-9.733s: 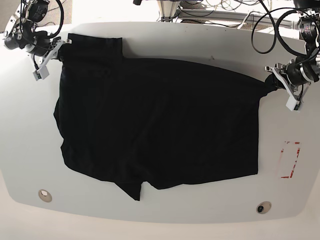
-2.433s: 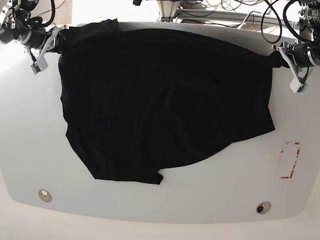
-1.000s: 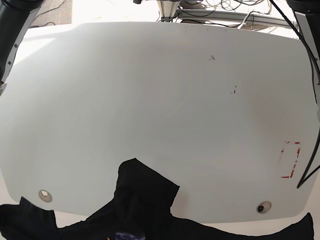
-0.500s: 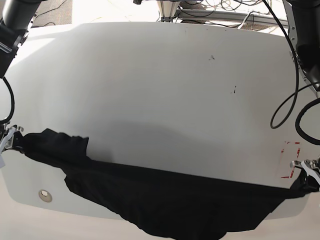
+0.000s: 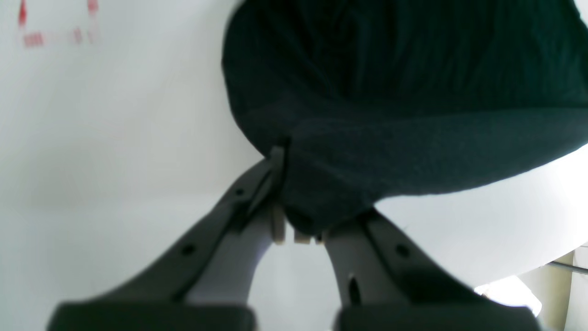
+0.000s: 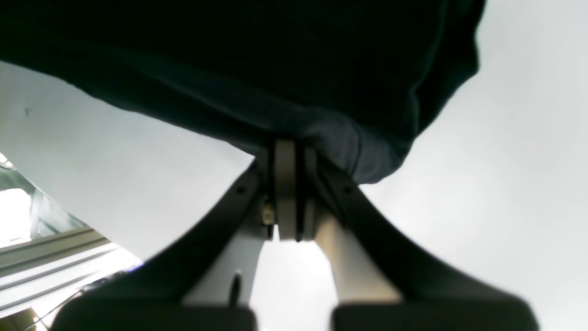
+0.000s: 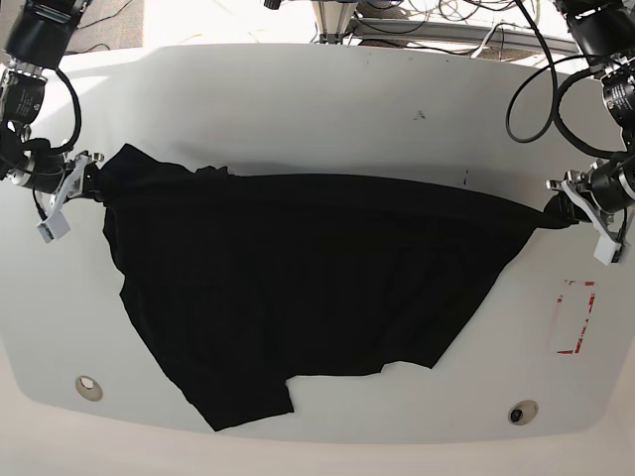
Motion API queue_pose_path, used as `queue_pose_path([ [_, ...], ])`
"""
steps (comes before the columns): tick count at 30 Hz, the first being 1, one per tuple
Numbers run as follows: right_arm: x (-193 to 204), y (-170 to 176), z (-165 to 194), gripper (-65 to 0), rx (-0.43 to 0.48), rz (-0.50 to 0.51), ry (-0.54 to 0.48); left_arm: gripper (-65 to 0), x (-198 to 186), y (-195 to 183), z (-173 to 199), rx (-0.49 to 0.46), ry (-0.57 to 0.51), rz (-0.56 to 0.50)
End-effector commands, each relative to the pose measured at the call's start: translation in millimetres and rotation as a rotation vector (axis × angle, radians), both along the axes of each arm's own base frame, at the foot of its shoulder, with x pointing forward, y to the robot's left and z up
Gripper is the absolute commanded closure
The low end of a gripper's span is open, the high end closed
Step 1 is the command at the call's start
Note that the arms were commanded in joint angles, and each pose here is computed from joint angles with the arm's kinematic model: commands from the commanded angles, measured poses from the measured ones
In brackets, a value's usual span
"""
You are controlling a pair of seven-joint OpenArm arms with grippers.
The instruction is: Layout the t-shirt on the table in an organized manner, then fold the t-shirt properly
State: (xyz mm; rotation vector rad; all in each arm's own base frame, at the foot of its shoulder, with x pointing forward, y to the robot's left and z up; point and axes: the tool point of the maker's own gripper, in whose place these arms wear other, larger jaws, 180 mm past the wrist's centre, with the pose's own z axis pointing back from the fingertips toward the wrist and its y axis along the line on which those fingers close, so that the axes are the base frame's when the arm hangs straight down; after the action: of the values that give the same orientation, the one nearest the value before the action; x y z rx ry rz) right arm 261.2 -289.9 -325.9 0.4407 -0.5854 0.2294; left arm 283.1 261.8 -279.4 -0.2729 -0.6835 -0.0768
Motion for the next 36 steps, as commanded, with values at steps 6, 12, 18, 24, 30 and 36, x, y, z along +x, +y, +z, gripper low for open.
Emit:
queue_pose_path([
  [6, -41.6, 12.2, -31.0, -0.2, 0.041, -0.005, 0.103, 0.0, -25.5, 22.5, -7.5, 0.019, 0.028, 0.062],
  [12, -78.2, 18.8, -53.3, -0.2, 0.062, -0.011, 0.198, 0.0, -44.6, 29.2, -21.5, 0.034, 0.091, 0.074],
  [18, -106.4, 23.5, -65.2, 0.0, 0.069, -0.012, 0.263, 0.0, -69.4, 50.8, -32.0, 0.098, 0.162, 0.115],
  [24, -125.9, 38.1, -64.8, 0.0, 0.063, 0.021, 0.277, 0.0, -91.3, 65.0, -41.9, 0.129, 0.217, 0.164],
  [30, -130.9, 47.7, -63.3, 0.0, 0.068, 0.037, 0.272, 0.0, -103.5, 63.1, -50.1, 0.113, 0.244, 0.182],
  [36, -125.7, 48.9, -61.1, 0.0, 0.074, 0.036, 0.255, 0.0, -104.4, 60.5, -51.0, 0.110, 0.248, 0.174],
])
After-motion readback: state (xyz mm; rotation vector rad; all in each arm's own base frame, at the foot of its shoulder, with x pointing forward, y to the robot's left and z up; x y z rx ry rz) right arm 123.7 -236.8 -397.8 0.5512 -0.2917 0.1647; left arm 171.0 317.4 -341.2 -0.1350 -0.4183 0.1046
